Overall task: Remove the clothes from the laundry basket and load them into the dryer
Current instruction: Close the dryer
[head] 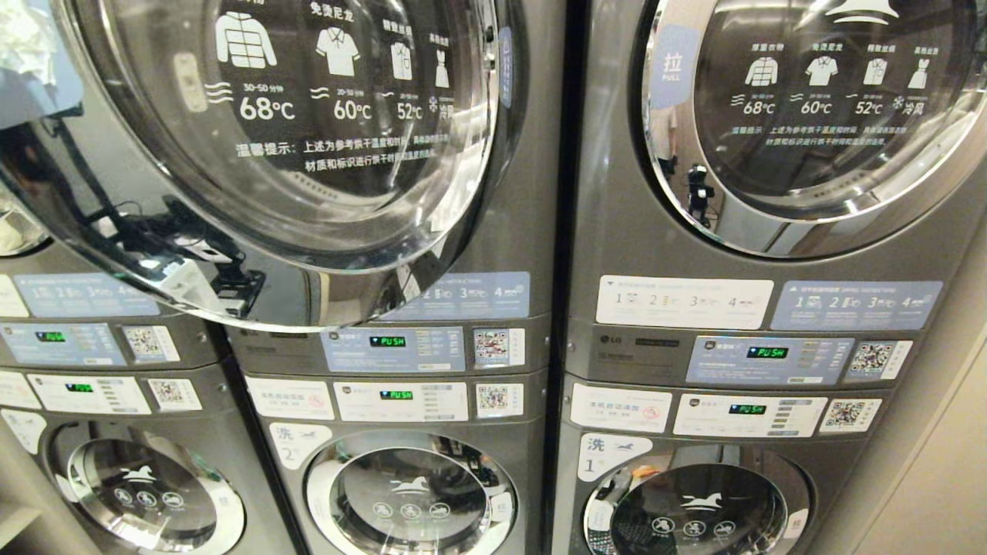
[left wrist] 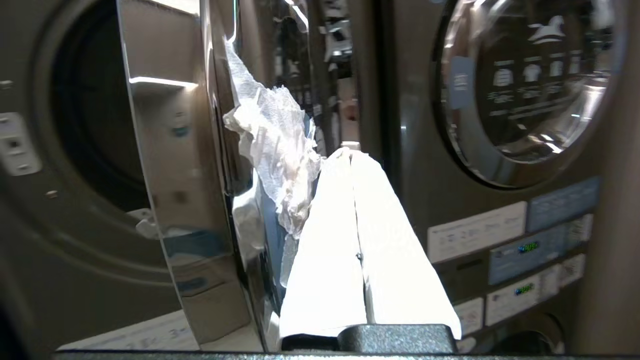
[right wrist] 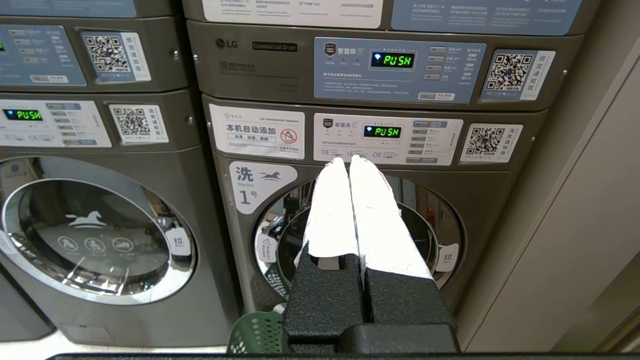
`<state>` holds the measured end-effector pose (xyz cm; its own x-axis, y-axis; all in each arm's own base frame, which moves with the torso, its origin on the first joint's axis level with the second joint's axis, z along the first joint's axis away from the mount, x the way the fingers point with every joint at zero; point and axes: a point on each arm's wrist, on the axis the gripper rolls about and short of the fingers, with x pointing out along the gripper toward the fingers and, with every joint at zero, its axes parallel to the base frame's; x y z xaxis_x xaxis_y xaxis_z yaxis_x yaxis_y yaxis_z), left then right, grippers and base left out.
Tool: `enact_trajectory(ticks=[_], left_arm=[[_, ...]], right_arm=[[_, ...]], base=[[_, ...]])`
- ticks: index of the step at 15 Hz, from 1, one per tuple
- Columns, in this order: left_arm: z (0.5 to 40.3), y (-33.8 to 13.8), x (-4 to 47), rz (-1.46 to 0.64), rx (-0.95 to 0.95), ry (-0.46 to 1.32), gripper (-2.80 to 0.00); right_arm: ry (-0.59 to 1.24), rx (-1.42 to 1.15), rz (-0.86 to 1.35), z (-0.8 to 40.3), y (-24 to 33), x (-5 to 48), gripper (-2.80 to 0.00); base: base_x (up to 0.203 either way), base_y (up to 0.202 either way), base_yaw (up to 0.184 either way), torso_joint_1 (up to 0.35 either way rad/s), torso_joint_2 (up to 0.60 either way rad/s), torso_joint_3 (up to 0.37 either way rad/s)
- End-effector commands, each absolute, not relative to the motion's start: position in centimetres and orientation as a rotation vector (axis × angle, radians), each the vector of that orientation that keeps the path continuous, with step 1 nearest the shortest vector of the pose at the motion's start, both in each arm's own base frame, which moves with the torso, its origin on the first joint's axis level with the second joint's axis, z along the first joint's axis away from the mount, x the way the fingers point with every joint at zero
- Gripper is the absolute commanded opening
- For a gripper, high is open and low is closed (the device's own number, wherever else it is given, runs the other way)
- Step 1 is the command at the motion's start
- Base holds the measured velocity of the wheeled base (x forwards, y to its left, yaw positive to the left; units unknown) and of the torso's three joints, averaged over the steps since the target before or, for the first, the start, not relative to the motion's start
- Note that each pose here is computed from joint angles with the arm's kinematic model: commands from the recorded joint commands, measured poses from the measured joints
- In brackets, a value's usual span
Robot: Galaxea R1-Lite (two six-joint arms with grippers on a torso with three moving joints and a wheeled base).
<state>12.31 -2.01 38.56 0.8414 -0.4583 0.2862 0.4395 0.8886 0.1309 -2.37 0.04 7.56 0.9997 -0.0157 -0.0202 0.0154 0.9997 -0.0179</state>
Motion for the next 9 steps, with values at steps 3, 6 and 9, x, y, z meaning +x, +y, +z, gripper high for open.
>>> enact_trajectory(ticks=[3, 6, 9], left_arm=[[38.4, -1.7, 13.3, -0.299, 0.046, -0.3, -2.8], [38.4, -1.1, 14.2, -0.16, 0.035, -0.289, -2.8], [38.2, 0.1, 15.5, -0.061, 0.041, -0.281, -2.8]], right_arm=[[0.02, -0.018, -0.015, 7.6, 0.0, -2.4, -2.8], [0.019, -0.018, -0.015, 7.6, 0.0, -2.4, -2.8], [0.019, -0.018, -0.015, 7.6, 0.0, -2.4, -2.8]], base=[[0.0, 0.0, 0.0, 0.0, 0.0, 0.0], [0.0, 0.0, 0.0, 0.0, 0.0, 0.0], [0.0, 0.0, 0.0, 0.0, 0.0, 0.0]])
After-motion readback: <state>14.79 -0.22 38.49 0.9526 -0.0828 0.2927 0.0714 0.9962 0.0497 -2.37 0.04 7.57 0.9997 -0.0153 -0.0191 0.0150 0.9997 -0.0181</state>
